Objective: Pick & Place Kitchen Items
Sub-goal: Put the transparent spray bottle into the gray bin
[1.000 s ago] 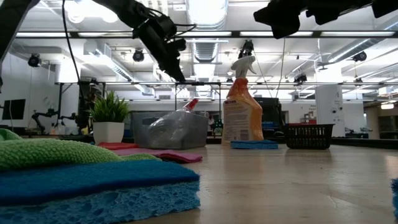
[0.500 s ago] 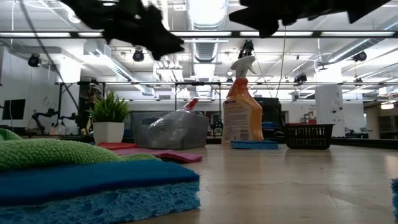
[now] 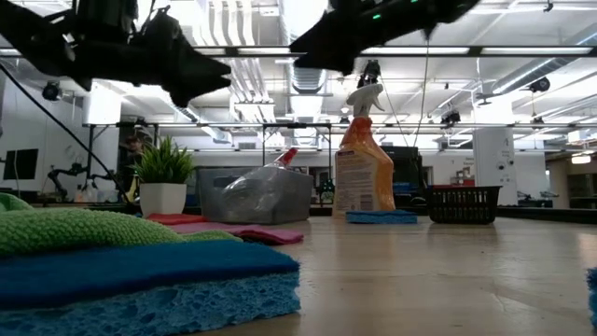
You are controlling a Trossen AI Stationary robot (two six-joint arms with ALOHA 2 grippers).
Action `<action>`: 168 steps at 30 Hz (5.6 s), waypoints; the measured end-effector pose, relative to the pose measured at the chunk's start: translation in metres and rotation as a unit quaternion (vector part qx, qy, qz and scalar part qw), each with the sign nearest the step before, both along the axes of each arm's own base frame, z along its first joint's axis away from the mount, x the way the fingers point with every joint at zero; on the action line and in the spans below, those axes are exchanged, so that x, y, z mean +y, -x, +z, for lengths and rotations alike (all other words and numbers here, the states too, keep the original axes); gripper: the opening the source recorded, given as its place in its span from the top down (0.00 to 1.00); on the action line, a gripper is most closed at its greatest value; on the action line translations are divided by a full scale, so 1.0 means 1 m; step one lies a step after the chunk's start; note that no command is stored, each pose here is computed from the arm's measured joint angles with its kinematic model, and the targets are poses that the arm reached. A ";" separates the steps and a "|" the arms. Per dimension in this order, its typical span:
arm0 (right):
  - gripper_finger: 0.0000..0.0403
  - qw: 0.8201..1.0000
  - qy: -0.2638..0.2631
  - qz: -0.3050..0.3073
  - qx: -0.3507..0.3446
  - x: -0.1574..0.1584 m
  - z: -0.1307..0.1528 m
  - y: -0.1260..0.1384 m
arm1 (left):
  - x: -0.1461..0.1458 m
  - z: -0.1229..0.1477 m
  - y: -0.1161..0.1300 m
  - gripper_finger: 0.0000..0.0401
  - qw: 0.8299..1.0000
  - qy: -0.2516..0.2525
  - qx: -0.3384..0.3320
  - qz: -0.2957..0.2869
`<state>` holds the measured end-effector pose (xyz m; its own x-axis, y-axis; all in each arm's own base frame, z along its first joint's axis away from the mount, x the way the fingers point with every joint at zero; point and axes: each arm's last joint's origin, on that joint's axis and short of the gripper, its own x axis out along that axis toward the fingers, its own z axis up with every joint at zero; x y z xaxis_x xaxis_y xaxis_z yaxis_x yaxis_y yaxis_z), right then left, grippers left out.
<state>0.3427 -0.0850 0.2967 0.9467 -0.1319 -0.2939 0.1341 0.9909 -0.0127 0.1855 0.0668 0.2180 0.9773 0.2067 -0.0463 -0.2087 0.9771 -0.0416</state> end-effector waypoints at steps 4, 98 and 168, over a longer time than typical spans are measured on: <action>0.32 0.999 -0.024 0.002 0.040 -0.032 0.005 -0.030 | 0.001 -0.008 0.003 0.47 0.999 0.002 0.015 0.033; 0.96 0.988 -0.070 0.001 0.140 -0.148 0.039 -0.090 | 0.007 -0.025 -0.001 0.47 0.996 -0.009 0.061 0.061; 0.19 0.982 0.088 0.131 -0.100 0.114 -0.068 0.097 | 0.078 0.002 -0.111 0.47 0.868 -0.264 0.398 0.132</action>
<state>0.2456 0.0285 0.2283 0.9915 0.0916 -0.0921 -0.1074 0.9768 -0.1854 0.2964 0.1449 0.2204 0.5939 0.6170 -0.5164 -0.1860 0.7297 0.6580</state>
